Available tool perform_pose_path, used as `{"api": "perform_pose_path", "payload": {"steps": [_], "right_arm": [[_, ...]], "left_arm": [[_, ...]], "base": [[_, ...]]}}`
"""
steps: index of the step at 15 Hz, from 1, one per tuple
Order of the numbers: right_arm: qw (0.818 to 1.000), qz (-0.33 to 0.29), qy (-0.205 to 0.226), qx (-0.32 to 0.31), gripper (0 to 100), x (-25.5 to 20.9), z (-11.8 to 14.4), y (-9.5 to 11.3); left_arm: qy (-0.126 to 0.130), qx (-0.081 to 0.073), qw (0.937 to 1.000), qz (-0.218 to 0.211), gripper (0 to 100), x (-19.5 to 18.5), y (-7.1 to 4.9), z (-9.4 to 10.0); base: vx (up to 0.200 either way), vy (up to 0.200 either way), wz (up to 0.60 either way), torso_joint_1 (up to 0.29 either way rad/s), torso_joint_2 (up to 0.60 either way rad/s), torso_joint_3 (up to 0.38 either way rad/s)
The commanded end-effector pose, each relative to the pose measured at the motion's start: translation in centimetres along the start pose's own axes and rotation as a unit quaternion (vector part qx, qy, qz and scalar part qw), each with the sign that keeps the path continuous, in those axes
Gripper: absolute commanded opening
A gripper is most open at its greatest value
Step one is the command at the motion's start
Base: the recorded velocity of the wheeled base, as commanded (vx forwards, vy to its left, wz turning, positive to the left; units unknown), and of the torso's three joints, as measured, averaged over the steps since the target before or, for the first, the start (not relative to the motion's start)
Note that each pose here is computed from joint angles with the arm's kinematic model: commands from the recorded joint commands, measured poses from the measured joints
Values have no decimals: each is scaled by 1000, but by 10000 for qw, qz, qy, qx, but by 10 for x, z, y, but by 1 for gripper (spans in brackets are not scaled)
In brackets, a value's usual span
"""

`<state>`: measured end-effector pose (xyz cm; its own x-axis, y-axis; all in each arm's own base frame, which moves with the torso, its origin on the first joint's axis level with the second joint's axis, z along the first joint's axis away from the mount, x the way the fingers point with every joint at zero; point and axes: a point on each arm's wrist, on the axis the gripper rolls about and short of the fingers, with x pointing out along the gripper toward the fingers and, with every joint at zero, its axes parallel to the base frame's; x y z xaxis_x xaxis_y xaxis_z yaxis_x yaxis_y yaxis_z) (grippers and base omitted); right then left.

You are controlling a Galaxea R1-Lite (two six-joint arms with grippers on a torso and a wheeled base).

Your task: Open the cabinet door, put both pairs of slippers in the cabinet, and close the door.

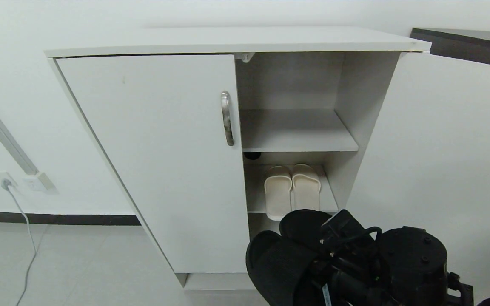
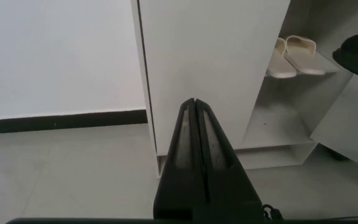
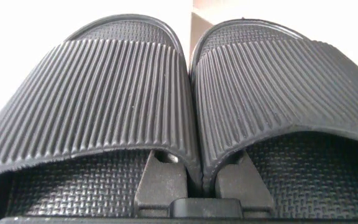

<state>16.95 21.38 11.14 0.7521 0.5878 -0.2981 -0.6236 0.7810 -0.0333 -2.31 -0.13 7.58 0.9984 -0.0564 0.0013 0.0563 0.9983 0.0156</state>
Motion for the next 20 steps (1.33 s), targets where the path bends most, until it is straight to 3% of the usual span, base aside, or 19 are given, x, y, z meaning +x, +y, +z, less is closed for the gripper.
{"api": "perform_pose_path", "payload": {"steps": [1, 3, 4, 7, 13, 16, 20], "right_arm": [[10000, -56, 9, -10, 0, 5, -2, 0], [9988, -464, -164, -1, 0, 16, 7, 3], [9917, -1253, -281, 112, 0, 37, 14, 7], [9709, -2312, -453, 426, 0, 68, 25, 19], [9591, -2712, -286, 759, 0, 52, 88, 24], [9556, -2735, -586, 925, 0, 49, 126, 24], [9507, -2905, -603, 905, 0, 60, 139, 14]], "left_arm": [[-1, -1, 10000, 6, 0, 0, 0, 0], [6, -1, 10000, 6, 0, 0, 0, 0], [-1, -1, 10000, 6, 0, 0, 0, 0], [6, -1, 10000, -2, 0, 0, 0, 0], [6, 6, 10000, -10, 0, 0, 0, 0], [6, 6, 10000, -10, 0, 0, 0, 0], [6, 6, 10000, -2, 0, 0, 0, 0]], "base": [[0, 0, 0, 0, 0, 0], [0, 0, 0, 0, 0, 0], [0, 0, 0, 0, 0, 0], [0, 0, 0, 0, 0, 0], [0, 0, 0, 0, 0, 0], [0, 0, 0, 0, 0, 0], [0, 0, 0, 0, 0, 0]]}}
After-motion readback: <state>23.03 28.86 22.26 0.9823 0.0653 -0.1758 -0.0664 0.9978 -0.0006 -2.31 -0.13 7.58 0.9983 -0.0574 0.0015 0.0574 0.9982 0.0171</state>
